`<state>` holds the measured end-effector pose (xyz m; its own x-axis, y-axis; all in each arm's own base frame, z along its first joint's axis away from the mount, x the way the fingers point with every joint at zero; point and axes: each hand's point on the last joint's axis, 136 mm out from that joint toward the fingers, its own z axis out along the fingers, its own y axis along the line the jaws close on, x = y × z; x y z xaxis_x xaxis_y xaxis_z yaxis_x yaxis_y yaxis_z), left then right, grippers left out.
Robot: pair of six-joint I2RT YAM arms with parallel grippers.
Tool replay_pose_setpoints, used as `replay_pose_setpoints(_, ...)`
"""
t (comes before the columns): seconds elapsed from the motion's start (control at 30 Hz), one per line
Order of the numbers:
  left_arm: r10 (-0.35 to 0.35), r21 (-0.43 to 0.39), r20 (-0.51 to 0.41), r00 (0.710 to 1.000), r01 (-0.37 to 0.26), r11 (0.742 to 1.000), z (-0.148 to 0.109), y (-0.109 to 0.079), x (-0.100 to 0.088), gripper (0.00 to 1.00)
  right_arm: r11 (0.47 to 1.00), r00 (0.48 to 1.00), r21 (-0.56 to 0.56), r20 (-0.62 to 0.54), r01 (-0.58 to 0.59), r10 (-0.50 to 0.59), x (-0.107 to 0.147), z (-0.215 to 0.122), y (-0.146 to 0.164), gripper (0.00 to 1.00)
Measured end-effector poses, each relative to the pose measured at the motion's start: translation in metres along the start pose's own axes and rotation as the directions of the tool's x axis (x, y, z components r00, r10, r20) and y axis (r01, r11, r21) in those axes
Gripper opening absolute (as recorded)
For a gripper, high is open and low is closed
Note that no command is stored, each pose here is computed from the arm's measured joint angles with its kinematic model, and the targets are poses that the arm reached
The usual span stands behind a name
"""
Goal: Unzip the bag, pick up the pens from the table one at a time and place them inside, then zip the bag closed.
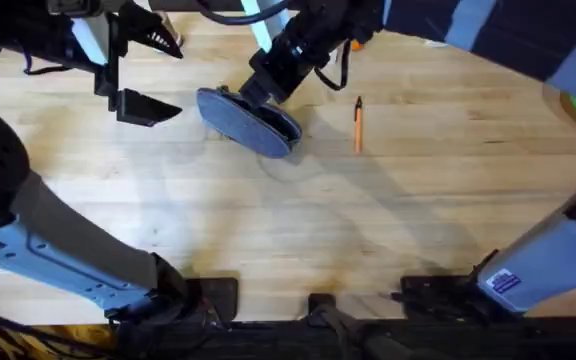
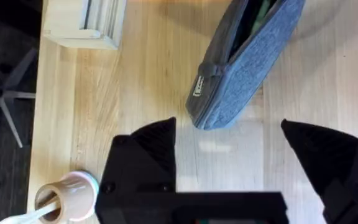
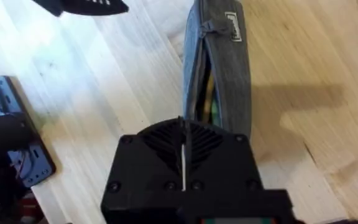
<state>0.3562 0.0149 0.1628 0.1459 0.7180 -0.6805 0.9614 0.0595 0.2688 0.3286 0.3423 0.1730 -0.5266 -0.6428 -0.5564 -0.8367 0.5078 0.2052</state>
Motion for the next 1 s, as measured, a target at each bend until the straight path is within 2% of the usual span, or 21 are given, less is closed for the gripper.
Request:
replay_pose_setpoints(0.27, -0.015, -0.025, -0.010, 1.000, 0.015, 1.000, -0.013, 0.004, 0.002, 0.993, 1.000, 1.000, 0.003, 0.017, 0.007, -0.007, -0.005, 0.007, -0.004, 0.034)
replay_pose_setpoints(0.5, -0.020, -0.021, -0.007, 1.000, 0.020, 1.000, -0.013, 0.003, 0.001, 0.993, 1.000, 1.000, -0.004, -0.023, -0.009, 0.009, 0.005, 0.027, -0.009, 0.033)
replay_pose_setpoints(0.77, -0.023, -0.018, -0.006, 1.000, 0.023, 1.000, -0.013, 0.002, 0.001, 0.993, 1.000, 1.000, 0.000, -0.009, -0.003, 0.003, 0.001, 0.039, -0.015, 0.032)
replay_pose_setpoints(1.0, -0.023, -0.018, -0.006, 1.000, 0.023, 1.000, -0.013, 0.002, 0.001, 0.992, 1.000, 0.999, 0.028, -0.045, -0.012, 0.013, 0.012, 0.070, -0.030, 0.030)
